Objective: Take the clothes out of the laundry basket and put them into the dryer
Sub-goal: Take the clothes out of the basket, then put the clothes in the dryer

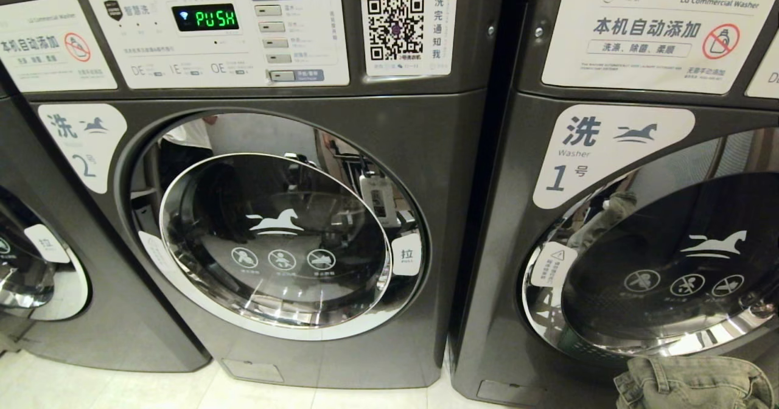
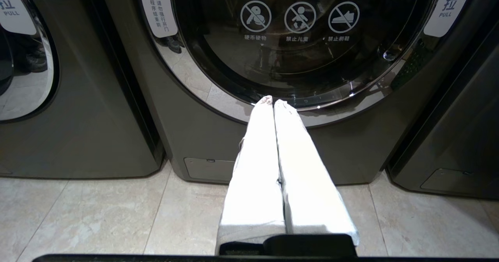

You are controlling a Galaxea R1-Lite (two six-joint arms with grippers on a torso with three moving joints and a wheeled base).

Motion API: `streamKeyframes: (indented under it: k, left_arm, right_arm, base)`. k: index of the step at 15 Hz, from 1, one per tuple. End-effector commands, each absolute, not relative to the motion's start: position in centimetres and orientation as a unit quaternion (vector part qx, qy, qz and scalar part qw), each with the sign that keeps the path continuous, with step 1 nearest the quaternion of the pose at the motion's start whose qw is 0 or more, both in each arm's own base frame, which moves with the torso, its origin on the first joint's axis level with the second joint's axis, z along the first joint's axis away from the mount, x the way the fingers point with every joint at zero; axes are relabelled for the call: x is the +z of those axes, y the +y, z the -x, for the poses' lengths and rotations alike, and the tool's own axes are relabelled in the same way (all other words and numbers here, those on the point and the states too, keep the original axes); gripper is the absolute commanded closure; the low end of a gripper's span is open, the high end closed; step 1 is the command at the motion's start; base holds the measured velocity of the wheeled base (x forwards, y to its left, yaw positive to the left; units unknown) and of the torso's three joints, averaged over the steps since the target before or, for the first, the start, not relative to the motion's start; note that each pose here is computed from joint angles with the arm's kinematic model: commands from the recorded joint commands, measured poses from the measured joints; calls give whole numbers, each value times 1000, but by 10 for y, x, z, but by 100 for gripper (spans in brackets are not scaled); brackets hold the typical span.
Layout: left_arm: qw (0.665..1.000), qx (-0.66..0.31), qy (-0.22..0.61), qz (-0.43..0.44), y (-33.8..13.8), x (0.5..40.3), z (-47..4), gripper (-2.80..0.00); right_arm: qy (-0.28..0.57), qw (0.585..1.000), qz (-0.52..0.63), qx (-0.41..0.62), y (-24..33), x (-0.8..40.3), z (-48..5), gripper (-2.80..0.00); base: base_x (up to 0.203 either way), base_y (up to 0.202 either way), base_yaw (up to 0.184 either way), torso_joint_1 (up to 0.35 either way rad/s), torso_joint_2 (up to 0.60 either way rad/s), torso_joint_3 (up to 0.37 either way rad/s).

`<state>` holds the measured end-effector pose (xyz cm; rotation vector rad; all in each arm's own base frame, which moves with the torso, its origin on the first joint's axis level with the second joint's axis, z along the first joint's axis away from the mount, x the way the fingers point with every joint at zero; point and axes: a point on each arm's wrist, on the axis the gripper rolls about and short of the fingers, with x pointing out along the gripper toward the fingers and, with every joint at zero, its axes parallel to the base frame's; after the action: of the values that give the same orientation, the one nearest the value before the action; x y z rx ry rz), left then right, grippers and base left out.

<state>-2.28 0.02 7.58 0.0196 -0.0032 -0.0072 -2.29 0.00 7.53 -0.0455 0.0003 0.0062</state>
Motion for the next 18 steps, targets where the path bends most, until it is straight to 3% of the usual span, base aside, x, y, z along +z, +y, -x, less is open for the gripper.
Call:
streamKeyframes:
  k: [1,6,18]
  left_arm:
    - [1000,-4,-2,-10,0,76,23,0]
    - [1000,-4,-2,-11,0,76,23,0]
    - [1000,-3,-2,-8,0,76,23,0]
  right_arm:
    - [1,1000,24,4,0,75,23,0]
    - [1,1000,25,3,0,75,23,0]
    - [1,1000,22,2,0,75,23,0]
  base:
    - [0,0,0,-2,27,46]
    - [0,0,0,-5,-109,-192]
    - [0,0,0,79,-473,-365]
